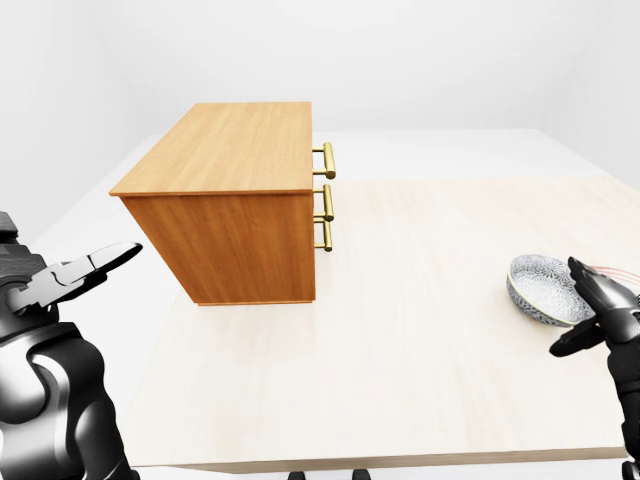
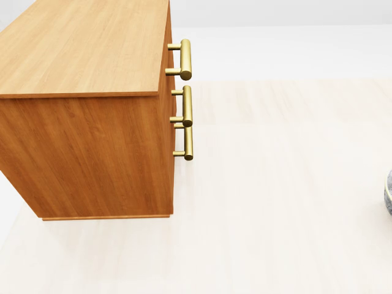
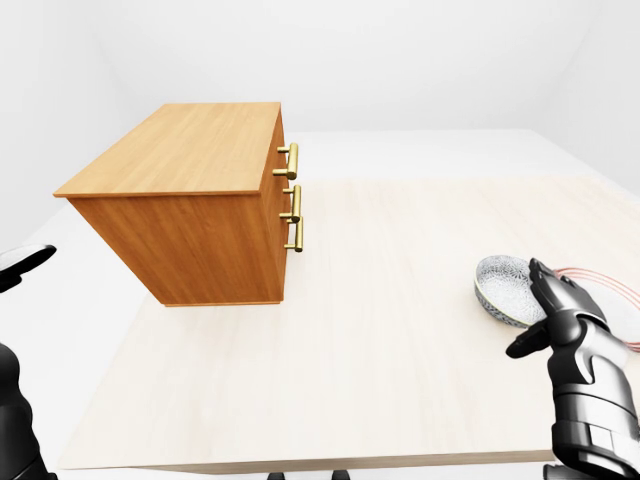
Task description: Put the bowl on top of the cabinet.
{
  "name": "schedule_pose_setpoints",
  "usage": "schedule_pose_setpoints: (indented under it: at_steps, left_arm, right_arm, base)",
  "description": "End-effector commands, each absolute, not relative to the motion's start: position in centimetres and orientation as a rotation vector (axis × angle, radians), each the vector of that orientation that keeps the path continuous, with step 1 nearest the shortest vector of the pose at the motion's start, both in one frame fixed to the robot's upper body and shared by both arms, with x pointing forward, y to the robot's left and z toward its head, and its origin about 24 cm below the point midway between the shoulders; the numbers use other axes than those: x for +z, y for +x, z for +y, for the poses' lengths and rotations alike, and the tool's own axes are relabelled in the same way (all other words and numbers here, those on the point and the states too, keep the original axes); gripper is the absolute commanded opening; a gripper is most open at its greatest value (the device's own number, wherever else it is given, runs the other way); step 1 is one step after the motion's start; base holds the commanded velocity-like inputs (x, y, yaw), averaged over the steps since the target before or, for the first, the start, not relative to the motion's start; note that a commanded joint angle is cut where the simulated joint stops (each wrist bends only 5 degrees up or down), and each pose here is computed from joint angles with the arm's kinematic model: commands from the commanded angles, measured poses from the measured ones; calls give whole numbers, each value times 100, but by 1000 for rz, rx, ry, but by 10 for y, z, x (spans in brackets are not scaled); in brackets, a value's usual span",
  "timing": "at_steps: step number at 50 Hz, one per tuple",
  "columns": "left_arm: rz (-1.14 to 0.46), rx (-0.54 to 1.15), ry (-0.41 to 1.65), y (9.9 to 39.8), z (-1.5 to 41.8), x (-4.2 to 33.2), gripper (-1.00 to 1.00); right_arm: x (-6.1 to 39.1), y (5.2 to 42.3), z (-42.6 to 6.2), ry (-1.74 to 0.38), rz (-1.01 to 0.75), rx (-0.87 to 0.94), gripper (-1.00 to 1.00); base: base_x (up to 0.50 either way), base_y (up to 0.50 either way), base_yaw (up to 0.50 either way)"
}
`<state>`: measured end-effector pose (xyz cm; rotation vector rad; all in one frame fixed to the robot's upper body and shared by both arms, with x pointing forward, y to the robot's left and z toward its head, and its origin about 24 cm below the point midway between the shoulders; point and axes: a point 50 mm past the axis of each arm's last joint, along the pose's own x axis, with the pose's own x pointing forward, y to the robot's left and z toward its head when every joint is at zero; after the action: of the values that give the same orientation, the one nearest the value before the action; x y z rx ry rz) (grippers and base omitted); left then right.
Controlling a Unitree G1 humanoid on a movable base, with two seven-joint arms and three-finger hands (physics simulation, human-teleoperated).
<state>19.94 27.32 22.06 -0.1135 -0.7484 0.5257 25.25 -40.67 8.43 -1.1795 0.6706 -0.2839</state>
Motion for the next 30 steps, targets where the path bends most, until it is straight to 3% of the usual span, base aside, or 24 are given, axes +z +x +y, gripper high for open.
schedule_pose_setpoints:
  at_steps: [1, 17, 30]
  left_arm:
    - [-749, 525, -113, 199, 273, 221, 100]
    - [-743, 527, -112, 200, 273, 220, 100]
    - [-744, 527, -111, 200, 273, 220, 100]
  right_arm:
    - [84, 265, -399, -1187, 661, -254, 100]
    - [82, 294, -371, -1199, 607, -186, 100]
    - [56, 284, -373, -1169, 668, -197, 100]
  base:
    - [0, 0, 0]
    - [0, 0, 0]
    - [0, 0, 0]
